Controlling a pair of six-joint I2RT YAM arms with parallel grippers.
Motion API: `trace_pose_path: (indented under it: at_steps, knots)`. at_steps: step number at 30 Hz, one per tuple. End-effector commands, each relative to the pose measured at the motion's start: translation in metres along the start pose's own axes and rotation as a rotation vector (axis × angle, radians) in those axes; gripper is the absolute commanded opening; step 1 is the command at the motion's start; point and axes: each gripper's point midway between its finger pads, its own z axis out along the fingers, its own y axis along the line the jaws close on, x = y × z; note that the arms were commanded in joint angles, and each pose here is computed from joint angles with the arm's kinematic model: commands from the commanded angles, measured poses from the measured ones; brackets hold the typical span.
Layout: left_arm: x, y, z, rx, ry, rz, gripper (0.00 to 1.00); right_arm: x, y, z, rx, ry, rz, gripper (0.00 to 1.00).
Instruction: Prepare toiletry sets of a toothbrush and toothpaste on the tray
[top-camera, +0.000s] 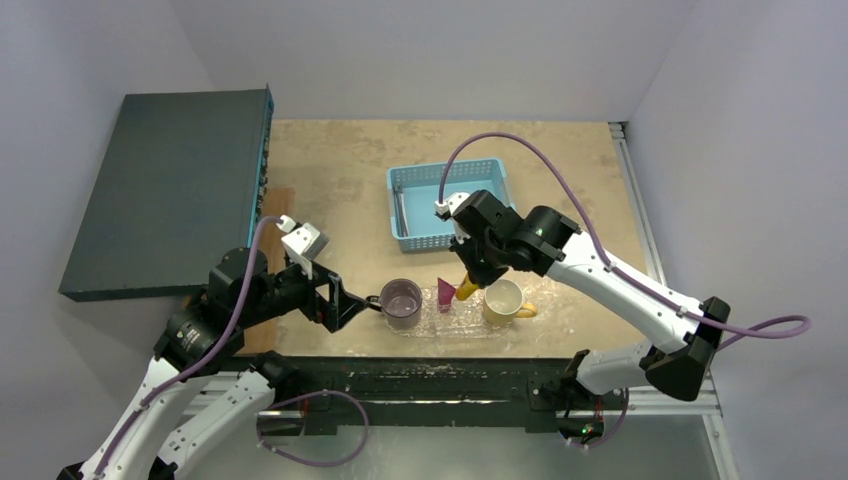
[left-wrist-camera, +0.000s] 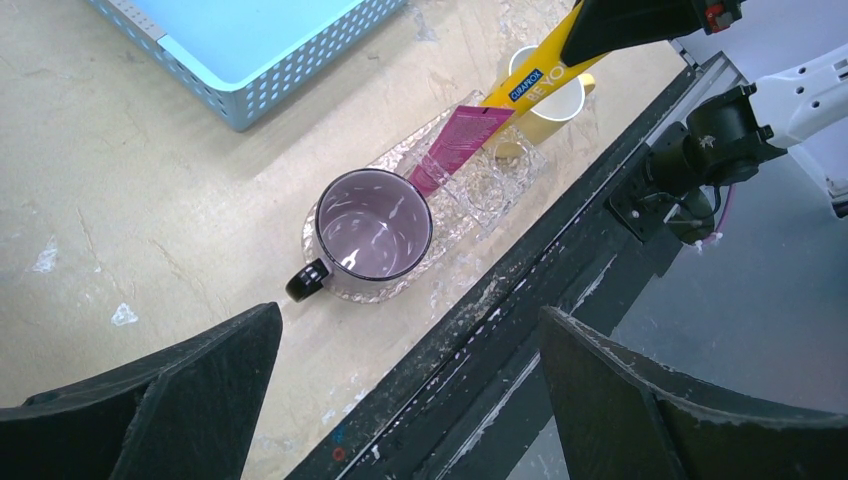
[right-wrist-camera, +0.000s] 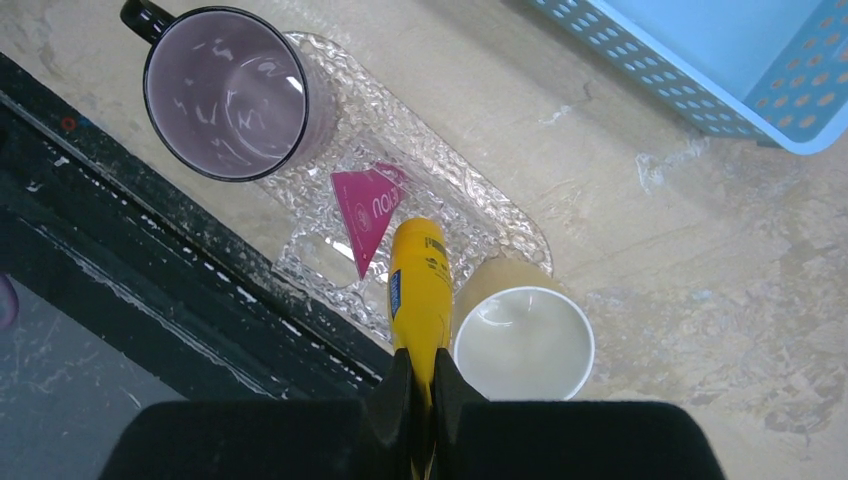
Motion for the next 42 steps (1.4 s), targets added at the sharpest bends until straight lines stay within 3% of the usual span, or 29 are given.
trace_pose_path:
  at_steps: [1,42]
  knots:
    - [0.000,0.003,0.001,-0.012,-0.005,0.011,1.00,-0.008,0.005,0.001,-0.022,-0.037,-0.015,0.00]
    - [0.002,0.003,0.001,-0.012,0.003,0.009,1.00,0.015,0.002,0.063,0.035,0.063,-0.021,0.00]
